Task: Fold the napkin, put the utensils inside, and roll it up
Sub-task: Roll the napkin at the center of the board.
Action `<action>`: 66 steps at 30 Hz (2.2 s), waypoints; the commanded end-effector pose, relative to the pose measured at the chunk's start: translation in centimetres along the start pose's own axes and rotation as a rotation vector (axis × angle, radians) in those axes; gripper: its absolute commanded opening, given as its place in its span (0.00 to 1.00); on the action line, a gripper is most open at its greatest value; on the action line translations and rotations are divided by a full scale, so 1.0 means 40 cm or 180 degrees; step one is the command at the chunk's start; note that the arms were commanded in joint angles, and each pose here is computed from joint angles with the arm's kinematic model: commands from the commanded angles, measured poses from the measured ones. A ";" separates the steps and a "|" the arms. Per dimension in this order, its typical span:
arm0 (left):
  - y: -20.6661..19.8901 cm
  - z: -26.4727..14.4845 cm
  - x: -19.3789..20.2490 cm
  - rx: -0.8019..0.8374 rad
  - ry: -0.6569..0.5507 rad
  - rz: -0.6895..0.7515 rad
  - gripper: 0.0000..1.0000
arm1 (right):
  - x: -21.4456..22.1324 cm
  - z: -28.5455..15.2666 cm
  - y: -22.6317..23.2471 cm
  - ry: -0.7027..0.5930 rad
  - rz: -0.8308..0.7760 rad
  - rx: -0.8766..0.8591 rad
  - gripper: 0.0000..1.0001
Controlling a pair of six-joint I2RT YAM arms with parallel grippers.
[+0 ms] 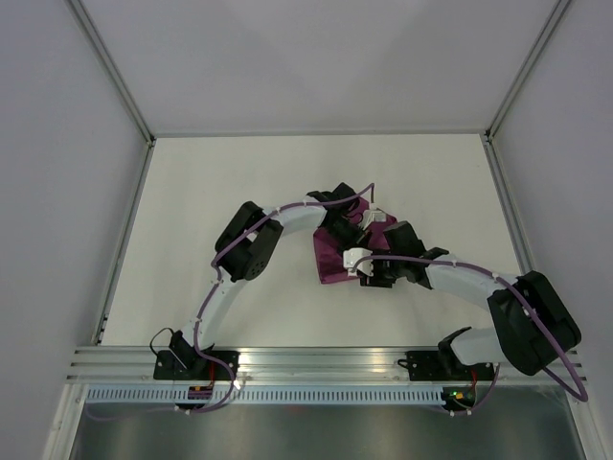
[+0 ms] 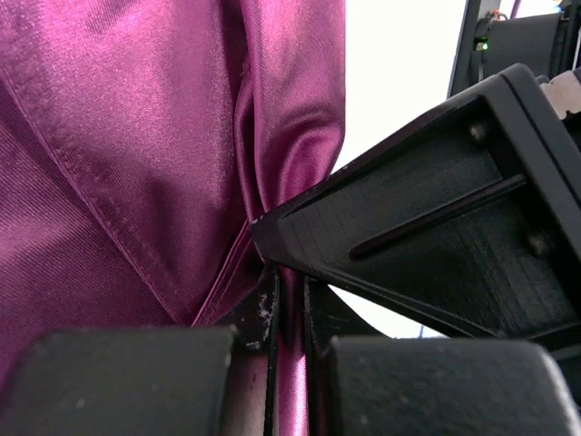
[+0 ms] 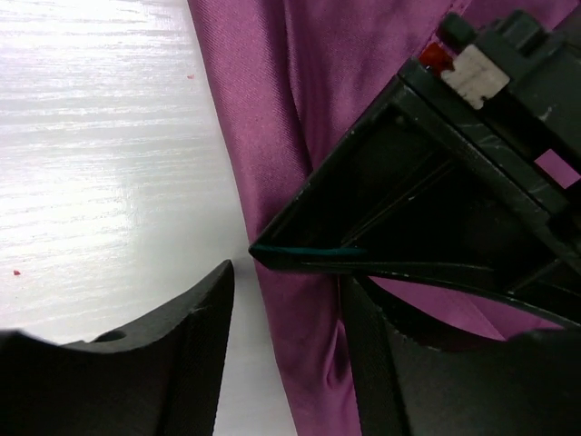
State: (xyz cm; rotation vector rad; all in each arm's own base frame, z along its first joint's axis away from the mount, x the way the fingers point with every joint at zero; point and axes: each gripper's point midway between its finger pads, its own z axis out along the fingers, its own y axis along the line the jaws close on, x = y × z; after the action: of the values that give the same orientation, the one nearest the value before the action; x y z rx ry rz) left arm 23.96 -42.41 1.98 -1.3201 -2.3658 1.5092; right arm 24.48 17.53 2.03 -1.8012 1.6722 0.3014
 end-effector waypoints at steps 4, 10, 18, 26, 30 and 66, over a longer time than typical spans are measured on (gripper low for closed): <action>0.065 0.024 0.076 -0.0179 0.0258 -0.0382 0.02 | 0.027 0.025 0.004 0.0169 -0.0070 -0.0012 0.43; 0.047 0.010 0.057 -0.0185 0.0206 -0.0342 0.14 | 0.046 0.034 0.023 0.0293 0.0005 -0.0186 0.22; 0.020 -0.081 -0.049 -0.0491 -0.0250 -0.0301 0.43 | 0.038 0.034 0.060 0.0244 0.0203 -0.0656 0.16; 0.009 -0.207 -0.157 -0.0930 -0.0892 -0.0341 0.45 | 0.021 0.016 0.040 0.0098 0.0515 -0.1178 0.15; -0.003 -0.290 -0.199 -0.1297 -0.1270 -0.0298 0.45 | 0.029 0.010 0.064 0.0073 0.0759 -0.1582 0.15; -0.136 -0.118 -0.069 -0.3253 -0.1063 0.2391 0.52 | 0.096 0.062 -0.027 0.0331 0.1773 -0.2572 0.15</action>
State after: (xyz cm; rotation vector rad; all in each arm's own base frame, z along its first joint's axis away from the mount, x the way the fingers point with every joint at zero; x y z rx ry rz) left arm 23.71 -39.58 7.98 -2.2612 -3.3272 0.5700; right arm 25.62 17.23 1.31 -1.7047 2.3110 1.4273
